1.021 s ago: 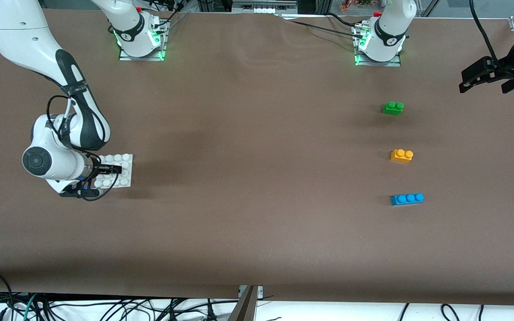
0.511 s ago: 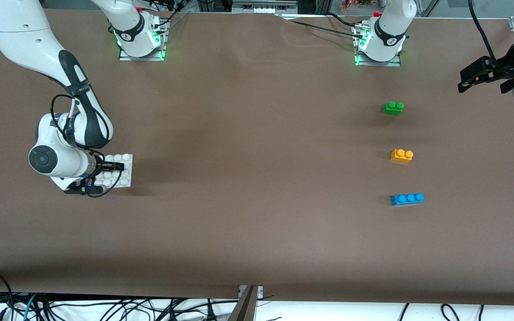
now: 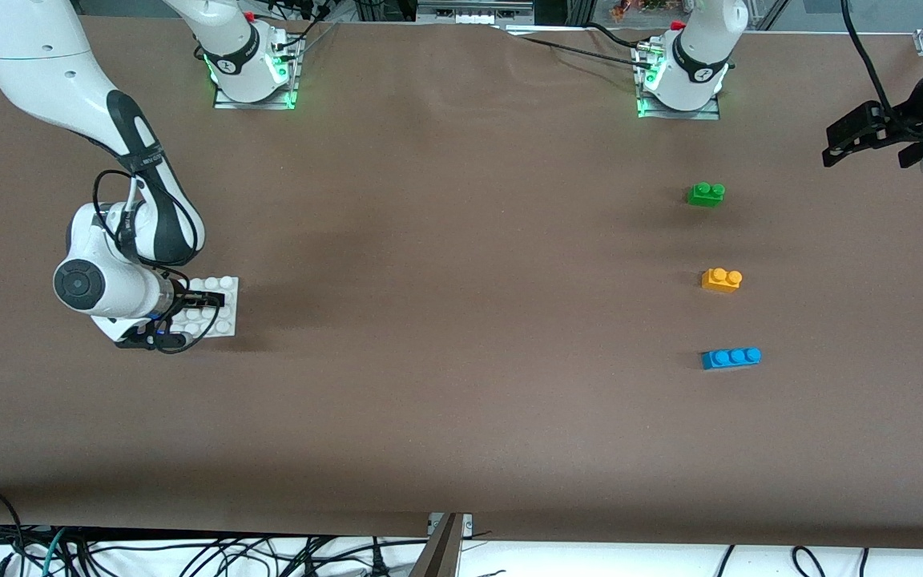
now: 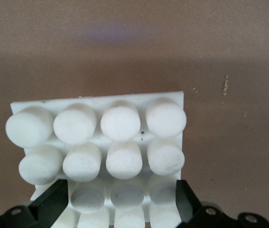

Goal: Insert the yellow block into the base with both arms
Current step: 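Slide the white base plate with the right gripper toward the table's middle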

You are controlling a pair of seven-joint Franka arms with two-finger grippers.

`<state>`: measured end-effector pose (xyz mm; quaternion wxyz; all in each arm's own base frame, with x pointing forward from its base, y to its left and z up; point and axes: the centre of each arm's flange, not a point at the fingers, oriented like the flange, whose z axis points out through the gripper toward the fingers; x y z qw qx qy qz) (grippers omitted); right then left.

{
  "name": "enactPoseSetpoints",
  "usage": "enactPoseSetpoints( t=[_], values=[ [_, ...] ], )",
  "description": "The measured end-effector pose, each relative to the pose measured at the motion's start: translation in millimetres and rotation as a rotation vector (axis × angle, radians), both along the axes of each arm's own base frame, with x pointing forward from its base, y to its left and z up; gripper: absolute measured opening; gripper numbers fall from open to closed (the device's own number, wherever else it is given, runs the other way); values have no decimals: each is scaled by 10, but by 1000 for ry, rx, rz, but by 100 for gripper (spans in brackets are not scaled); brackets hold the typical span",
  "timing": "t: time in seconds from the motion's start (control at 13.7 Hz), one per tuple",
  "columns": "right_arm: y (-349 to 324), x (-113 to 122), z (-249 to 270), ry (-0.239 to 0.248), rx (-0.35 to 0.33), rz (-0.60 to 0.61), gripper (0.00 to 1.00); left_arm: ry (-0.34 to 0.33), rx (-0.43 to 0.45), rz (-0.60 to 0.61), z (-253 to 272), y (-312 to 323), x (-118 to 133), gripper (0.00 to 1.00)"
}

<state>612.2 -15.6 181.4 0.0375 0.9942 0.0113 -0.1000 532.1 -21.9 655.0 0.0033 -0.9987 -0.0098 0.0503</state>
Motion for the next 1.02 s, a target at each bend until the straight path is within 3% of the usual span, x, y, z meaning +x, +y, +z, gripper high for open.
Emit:
enactPoseSetpoints(
  t=[1.02],
  values=[
    [525, -6, 0, -10, -14, 20, 100, -28, 0, 39, 126, 205, -3, 100]
  ],
)
